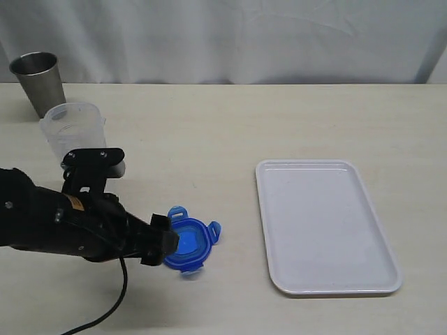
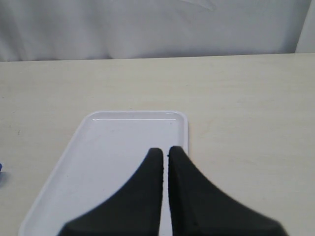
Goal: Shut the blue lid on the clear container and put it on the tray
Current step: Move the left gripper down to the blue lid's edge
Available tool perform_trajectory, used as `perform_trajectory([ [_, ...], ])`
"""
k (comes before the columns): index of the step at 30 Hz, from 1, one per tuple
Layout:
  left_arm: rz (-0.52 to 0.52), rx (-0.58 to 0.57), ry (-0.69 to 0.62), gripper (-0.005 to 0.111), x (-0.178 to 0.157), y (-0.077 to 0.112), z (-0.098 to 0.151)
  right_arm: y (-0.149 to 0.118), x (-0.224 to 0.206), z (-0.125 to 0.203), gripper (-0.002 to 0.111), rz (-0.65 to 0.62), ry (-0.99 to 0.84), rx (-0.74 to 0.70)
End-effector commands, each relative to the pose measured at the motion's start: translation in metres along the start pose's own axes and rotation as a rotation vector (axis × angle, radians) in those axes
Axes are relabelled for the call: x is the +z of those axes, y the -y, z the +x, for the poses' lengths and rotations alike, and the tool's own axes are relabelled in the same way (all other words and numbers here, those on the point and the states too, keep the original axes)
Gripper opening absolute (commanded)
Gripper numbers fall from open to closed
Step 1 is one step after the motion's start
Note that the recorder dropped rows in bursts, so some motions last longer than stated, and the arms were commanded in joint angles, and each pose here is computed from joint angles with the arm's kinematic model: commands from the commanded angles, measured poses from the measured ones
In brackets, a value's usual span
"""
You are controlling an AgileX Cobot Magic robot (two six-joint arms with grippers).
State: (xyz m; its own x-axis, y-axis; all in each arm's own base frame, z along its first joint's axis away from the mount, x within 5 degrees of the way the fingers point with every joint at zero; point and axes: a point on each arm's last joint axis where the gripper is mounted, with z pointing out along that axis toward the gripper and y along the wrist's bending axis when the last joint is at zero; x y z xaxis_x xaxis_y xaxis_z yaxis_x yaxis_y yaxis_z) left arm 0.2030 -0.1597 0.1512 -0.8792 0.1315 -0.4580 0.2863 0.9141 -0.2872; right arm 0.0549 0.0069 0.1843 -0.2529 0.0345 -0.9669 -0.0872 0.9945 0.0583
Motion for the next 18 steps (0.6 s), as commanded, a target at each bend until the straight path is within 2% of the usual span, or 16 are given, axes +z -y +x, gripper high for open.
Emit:
perform_trajectory([
  [1,-0.035,-0.065,-0.014,0.105,0.018,-0.005,0.004,0.0,0.0,0.001,0.004,-0.003,-0.001,0.0],
  [10,-0.061,-0.144,-0.002,0.102,0.028,-0.009,0.005,0.0,0.0,0.001,0.004,-0.003,-0.001,0.0],
  [14,-0.061,-0.195,-0.001,0.071,0.028,-0.009,0.005,0.0,0.0,0.001,0.004,-0.003,-0.001,0.0],
  [16,-0.06,-0.196,-0.005,0.05,0.028,-0.009,0.005,0.0,0.0,0.001,0.004,-0.003,-0.001,0.0],
  [18,-0.057,-0.183,-0.042,0.041,0.028,-0.008,0.008,0.0,0.0,0.001,0.004,-0.003,-0.001,0.0],
])
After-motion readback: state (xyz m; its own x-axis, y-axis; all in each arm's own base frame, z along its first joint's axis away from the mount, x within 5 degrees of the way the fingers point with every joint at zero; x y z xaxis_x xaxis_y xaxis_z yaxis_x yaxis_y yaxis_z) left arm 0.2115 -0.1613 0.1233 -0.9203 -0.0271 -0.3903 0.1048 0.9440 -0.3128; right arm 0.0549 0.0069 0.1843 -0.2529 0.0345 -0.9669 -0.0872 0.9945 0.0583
